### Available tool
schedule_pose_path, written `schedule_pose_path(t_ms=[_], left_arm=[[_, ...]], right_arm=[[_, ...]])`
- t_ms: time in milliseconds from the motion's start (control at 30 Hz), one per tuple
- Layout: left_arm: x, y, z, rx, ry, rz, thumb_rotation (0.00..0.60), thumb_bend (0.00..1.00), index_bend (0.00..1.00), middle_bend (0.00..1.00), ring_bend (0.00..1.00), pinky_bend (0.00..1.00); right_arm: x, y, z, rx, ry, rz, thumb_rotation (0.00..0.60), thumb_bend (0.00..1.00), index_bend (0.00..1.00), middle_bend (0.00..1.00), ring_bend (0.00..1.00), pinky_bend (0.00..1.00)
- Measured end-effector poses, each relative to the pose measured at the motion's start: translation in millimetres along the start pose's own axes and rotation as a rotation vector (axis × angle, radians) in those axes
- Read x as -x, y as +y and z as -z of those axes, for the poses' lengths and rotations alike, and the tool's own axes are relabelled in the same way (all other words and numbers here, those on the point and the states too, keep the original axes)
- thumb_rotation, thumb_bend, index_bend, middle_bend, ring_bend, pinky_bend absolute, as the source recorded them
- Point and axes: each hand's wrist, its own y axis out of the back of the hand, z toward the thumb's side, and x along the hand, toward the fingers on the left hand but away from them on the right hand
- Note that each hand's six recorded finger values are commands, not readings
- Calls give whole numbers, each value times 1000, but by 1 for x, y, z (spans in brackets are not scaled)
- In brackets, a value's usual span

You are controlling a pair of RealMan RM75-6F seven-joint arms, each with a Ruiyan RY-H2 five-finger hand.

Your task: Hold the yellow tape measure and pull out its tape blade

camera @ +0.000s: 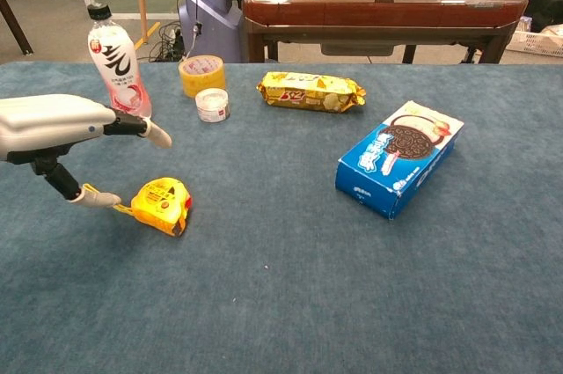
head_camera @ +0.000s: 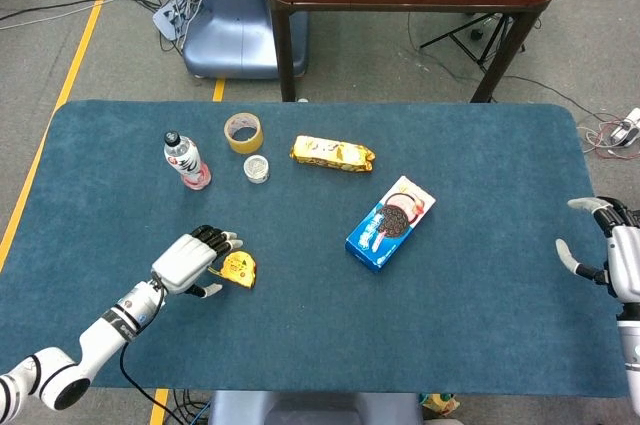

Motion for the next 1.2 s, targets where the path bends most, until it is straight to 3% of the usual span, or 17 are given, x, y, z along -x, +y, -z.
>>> schedule_pose_path(t_ms=[467, 833, 1200], left_arm=[[-28, -21, -7, -46, 42, 92, 600, 262, 169, 138, 139, 112], [-39, -28, -15, -47, 54, 108, 600, 261, 199, 157, 151, 112], [-44, -31, -20, -54, 55, 104, 600, 261, 303, 266, 228, 112]], right_arm=[[1, -1, 7, -4, -18, -17, 600, 400, 302, 285, 179, 212], [-1, 1, 17, -4, -41, -15, 600, 400, 302, 285, 179, 212], [-1, -1, 22, -1, -54, -22, 600, 400, 302, 285, 179, 212]])
